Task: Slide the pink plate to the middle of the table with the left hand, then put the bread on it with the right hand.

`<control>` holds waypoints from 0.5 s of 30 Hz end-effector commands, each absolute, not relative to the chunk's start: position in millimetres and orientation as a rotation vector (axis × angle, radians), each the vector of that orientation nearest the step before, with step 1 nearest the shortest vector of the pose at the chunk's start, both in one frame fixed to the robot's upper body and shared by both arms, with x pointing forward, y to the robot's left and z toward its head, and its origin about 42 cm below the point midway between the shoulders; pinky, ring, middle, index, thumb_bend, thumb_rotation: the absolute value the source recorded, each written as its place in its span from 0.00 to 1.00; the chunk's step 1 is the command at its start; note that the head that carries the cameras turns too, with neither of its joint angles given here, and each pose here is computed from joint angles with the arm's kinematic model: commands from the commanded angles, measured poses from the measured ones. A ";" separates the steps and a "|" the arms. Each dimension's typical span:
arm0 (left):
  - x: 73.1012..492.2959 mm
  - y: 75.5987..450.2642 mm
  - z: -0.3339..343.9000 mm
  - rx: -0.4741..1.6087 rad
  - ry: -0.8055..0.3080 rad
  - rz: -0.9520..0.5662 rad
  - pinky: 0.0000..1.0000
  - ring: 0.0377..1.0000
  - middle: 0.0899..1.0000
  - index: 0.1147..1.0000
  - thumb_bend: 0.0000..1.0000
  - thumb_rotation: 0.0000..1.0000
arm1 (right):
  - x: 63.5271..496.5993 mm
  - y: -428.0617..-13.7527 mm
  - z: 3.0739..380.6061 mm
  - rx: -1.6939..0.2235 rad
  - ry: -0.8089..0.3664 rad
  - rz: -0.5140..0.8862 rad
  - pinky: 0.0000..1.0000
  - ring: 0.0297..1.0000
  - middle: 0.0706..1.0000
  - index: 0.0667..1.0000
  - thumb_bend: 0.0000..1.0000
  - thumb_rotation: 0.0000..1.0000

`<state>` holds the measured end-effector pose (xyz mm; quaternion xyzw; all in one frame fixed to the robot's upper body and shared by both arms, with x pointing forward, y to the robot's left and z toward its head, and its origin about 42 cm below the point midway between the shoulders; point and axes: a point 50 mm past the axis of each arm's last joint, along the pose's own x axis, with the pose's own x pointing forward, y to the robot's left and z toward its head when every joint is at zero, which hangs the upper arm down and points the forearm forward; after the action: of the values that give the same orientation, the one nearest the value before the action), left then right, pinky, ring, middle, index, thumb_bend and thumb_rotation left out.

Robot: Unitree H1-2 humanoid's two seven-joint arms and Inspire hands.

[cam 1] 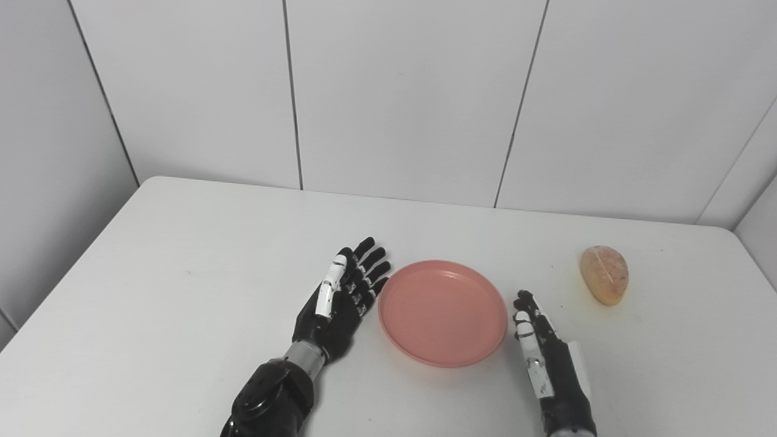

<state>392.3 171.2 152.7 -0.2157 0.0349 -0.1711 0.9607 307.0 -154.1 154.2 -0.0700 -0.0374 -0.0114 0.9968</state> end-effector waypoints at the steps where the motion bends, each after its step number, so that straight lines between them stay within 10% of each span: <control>1: 383.8 172.7 134.1 -0.437 0.155 -0.337 0.95 0.95 0.95 0.94 0.35 1.00 | 311.9 -149.7 172.6 -0.131 -0.138 -0.031 0.87 0.89 0.90 0.90 0.30 1.00; 15: 377.6 182.9 121.4 -0.477 0.140 -0.311 0.98 0.96 0.96 0.94 0.35 1.00 | 309.0 -156.9 176.1 -0.116 -0.153 -0.055 0.88 0.90 0.91 0.91 0.32 1.00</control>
<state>389.2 178.7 146.5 -0.2327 0.0258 -0.1698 0.9573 307.1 -156.7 157.0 -0.0629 -0.0395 -0.0186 0.9971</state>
